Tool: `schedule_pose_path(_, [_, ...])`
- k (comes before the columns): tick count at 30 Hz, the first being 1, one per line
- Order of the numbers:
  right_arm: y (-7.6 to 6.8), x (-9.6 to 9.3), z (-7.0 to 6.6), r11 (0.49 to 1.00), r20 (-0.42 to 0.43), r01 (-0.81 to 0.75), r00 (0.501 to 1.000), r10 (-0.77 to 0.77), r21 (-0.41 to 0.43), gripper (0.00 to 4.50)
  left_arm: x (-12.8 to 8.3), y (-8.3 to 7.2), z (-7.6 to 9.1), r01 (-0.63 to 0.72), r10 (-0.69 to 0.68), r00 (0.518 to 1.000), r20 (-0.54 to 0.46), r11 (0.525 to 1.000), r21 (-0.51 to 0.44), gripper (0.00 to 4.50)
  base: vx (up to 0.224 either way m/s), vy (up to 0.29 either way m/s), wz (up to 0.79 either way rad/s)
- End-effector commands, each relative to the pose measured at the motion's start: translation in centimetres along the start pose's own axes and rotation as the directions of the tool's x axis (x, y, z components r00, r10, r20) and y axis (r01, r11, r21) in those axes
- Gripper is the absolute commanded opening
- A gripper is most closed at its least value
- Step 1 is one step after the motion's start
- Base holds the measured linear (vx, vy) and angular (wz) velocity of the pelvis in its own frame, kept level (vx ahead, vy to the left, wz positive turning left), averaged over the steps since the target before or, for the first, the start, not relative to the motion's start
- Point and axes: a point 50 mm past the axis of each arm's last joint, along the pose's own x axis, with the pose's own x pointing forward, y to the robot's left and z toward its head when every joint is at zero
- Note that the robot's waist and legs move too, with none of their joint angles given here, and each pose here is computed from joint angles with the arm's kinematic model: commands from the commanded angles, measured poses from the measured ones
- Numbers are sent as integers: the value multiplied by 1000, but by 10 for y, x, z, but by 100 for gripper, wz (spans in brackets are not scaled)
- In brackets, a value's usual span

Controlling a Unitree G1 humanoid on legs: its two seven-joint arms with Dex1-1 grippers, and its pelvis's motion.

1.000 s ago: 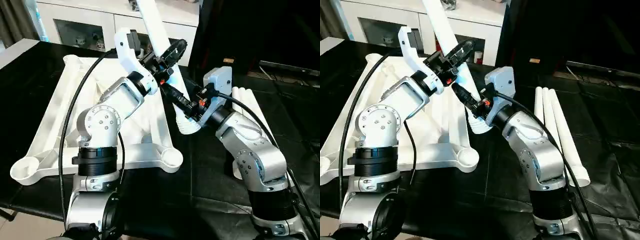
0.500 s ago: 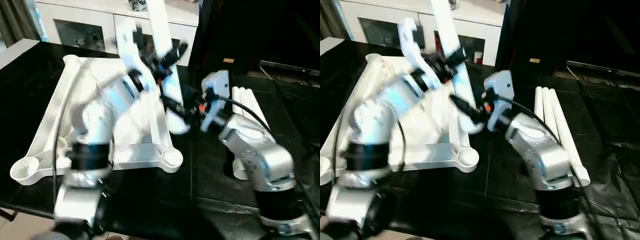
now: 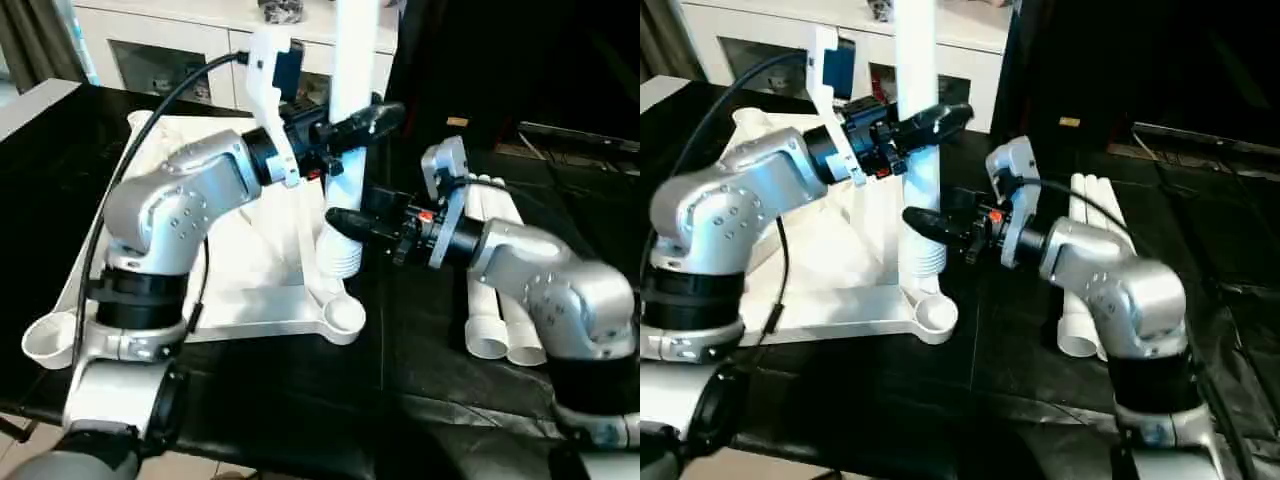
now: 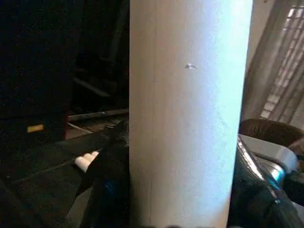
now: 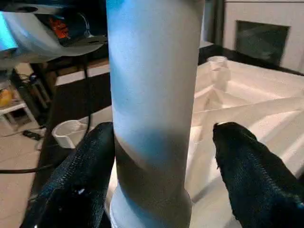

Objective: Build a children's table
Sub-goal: Pick table leg

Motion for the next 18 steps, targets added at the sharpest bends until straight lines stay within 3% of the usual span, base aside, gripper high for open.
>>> schedule_pose_path(1, [-2, -3, 3, 1000, -10, -4, 1000, 4, 10, 338, 4, -10, 9, 61, -61, 998, 7, 998, 23, 184, 0, 0, 0])
schedule_pose_path(18, [10, 6, -9, 988, -74, -137, 987, 142, 76, 338, 11, -25, 4, 179, -178, 983, -48, 984, 18, 184, 0, 0, 0])
